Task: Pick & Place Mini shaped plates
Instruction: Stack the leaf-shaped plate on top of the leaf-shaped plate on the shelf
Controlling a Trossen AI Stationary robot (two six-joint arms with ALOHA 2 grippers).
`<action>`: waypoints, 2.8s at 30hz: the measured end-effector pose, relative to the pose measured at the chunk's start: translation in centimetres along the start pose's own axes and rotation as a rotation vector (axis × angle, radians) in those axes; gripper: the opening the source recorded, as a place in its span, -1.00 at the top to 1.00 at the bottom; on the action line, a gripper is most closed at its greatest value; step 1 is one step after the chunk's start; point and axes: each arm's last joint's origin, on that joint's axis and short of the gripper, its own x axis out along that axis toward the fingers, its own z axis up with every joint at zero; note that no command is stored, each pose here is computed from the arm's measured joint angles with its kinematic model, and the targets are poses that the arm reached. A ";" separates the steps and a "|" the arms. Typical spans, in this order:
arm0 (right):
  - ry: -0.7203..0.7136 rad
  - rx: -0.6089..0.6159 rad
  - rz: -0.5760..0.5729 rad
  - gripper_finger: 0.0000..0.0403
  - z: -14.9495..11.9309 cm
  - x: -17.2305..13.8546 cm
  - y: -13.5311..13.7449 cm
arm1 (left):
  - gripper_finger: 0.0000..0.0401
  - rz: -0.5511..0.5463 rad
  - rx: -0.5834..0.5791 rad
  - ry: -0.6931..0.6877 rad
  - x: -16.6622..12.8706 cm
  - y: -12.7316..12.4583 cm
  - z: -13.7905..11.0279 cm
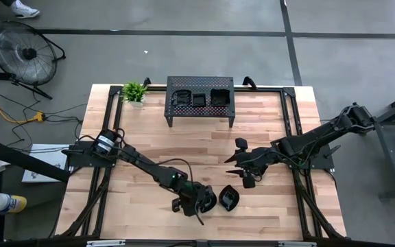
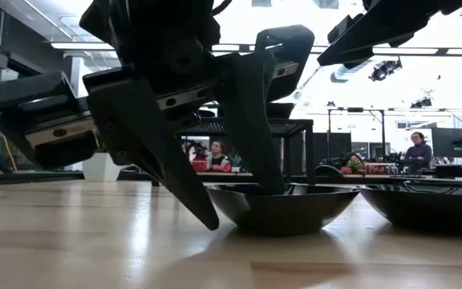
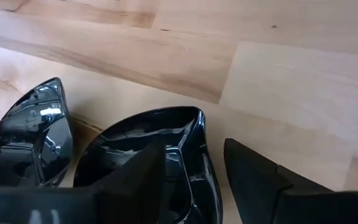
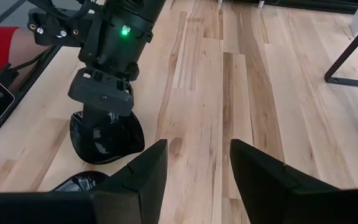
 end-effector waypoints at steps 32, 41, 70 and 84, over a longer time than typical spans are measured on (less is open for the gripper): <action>0.000 0.000 0.000 0.16 0.0 0.0 0.0 | 0.98 0.008 0.002 0.004 -0.1 0.1 0.0; 0.000 0.000 0.000 0.16 0.0 0.0 0.0 | 0.99 0.017 -0.009 0.025 -0.1 0.0 0.0; -0.015 0.003 0.001 0.16 0.1 0.0 0.0 | 1.00 0.125 -0.021 0.411 -14.0 -0.6 2.9; -0.016 0.004 0.002 0.16 0.2 0.0 0.0 | 1.00 0.293 -0.044 0.345 -22.6 -1.4 -0.1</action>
